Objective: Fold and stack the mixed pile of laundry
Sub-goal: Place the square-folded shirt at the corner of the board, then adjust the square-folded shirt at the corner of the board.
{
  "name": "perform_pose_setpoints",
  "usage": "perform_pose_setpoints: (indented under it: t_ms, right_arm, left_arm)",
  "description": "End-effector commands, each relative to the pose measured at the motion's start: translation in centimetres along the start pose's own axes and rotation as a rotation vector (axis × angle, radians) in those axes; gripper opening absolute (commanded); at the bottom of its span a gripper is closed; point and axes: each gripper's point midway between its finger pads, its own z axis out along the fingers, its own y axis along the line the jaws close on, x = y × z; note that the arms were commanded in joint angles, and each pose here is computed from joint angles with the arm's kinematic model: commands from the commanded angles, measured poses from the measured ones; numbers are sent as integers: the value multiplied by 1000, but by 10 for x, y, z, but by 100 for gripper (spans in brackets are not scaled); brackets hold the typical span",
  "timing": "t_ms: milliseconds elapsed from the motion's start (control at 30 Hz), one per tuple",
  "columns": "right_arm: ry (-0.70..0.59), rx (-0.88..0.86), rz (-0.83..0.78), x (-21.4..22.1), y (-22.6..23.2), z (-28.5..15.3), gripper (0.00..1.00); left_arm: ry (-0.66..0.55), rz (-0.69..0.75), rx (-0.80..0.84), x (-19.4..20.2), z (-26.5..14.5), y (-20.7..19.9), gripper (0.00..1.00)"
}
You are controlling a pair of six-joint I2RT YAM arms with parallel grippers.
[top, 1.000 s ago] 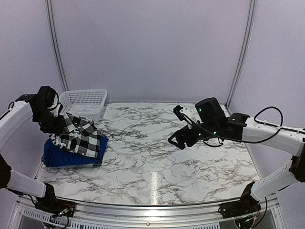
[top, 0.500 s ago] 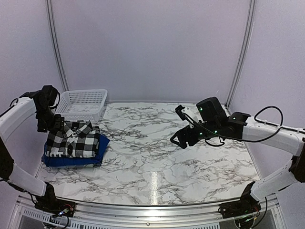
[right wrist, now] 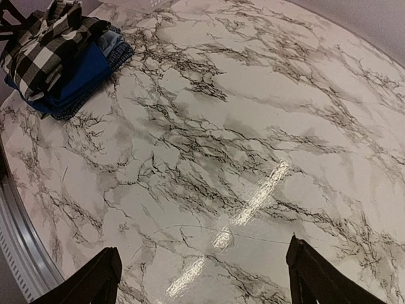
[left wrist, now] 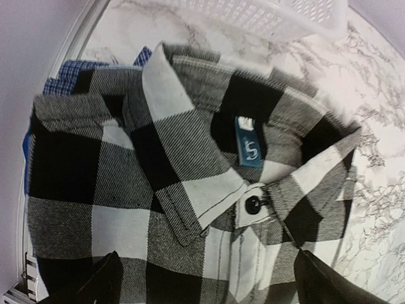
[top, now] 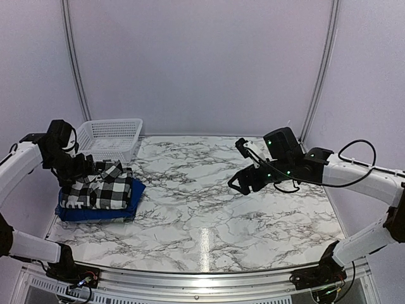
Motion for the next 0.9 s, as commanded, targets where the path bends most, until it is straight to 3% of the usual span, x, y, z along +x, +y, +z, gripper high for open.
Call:
perform_pose_setpoints:
  t_ms: [0, 133, 333, 500, 633, 767, 867]
  right_arm:
    - [-20, -24, 1, -12, 3, -3, 86]
    - [-9, -20, 13, -8, 1, -5, 87]
    - [-27, 4, 97, -1, -21, -21, 89]
    - [-61, 39, 202, 4, -51, -39, 98]
    - [-100, 83, 303, 2, -84, -59, 99]
    - [-131, 133, 370, -2, -112, -78, 99]
    - [-149, 187, 402, -6, -131, -92, 99]
  left_arm:
    - [62, -82, -31, 14, 32, 10, 99]
    - [136, -91, -115, 26, 58, 26, 99]
    - [103, -131, -224, 8, 63, 53, 99]
    - [-94, -152, -170, -54, 19, 35, 99]
    - [-243, -178, -93, -99, -27, 15, 99]
    - [-323, -184, -9, -125, -57, -8, 99]
    - [-346, -104, 57, -134, -69, -43, 99]
